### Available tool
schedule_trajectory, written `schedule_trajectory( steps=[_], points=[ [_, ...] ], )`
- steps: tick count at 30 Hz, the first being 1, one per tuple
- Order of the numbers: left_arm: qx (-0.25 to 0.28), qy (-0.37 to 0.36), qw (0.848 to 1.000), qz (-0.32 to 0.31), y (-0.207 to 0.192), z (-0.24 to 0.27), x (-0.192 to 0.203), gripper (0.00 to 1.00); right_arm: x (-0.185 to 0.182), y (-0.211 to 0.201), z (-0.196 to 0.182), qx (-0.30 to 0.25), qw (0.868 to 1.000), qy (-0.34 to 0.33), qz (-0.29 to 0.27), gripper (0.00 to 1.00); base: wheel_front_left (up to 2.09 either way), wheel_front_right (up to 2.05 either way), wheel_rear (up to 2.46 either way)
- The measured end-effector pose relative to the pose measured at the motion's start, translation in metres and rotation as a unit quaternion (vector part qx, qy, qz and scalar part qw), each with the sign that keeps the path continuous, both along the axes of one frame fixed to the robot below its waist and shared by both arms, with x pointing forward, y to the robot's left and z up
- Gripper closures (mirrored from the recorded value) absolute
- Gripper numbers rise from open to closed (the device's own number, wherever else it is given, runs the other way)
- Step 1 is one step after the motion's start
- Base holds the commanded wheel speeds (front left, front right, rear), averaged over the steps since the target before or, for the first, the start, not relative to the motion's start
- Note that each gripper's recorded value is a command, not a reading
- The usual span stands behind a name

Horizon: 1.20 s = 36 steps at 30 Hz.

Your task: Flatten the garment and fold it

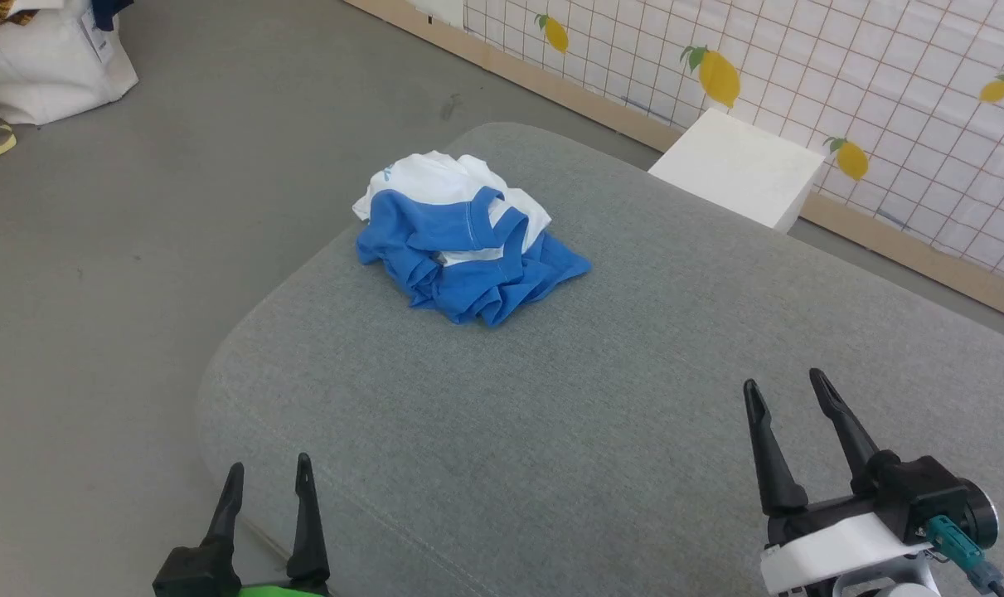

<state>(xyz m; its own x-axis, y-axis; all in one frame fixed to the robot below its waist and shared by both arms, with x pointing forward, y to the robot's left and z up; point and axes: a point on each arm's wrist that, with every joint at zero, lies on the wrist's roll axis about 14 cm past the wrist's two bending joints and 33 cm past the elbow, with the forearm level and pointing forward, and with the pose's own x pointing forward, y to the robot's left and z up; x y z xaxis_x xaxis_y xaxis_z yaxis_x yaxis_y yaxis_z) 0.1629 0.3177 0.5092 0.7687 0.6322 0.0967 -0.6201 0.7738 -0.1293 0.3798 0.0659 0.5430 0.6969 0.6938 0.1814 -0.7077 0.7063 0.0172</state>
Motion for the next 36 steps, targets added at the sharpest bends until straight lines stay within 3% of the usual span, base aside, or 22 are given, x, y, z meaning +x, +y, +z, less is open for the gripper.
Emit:
schedule_trajectory(
  steps=[10,16,22,29,36],
  points=[
    [-0.015,-0.018,0.999,-0.022,-0.004,0.004,0.009,0.0,-0.001,-0.002,-0.001,0.001,1.0,0.002,-0.002,0.0,0.0,0.0,0.0],
    [0.068,-0.044,0.994,-0.073,0.016,0.066,0.05,0.0,0.007,-0.003,-0.002,0.003,1.0,-0.005,-0.005,0.0,0.0,0.0,0.0],
    [0.15,-0.01,0.981,-0.119,0.034,0.12,0.105,0.0,0.022,0.003,-0.001,0.006,1.0,-0.021,-0.003,0.0,0.0,0.0,0.0],
    [0.135,0.027,0.976,-0.167,0.046,0.147,0.181,0.0,0.046,-0.004,-0.005,0.003,1.0,-0.023,-0.021,0.0,0.0,0.0,0.0],
    [0.079,0.131,0.97,-0.187,0.07,0.124,0.253,0.0,0.073,-0.013,-0.015,-0.006,0.999,-0.022,-0.045,0.0,0.0,0.0,0.0]
  ],
)
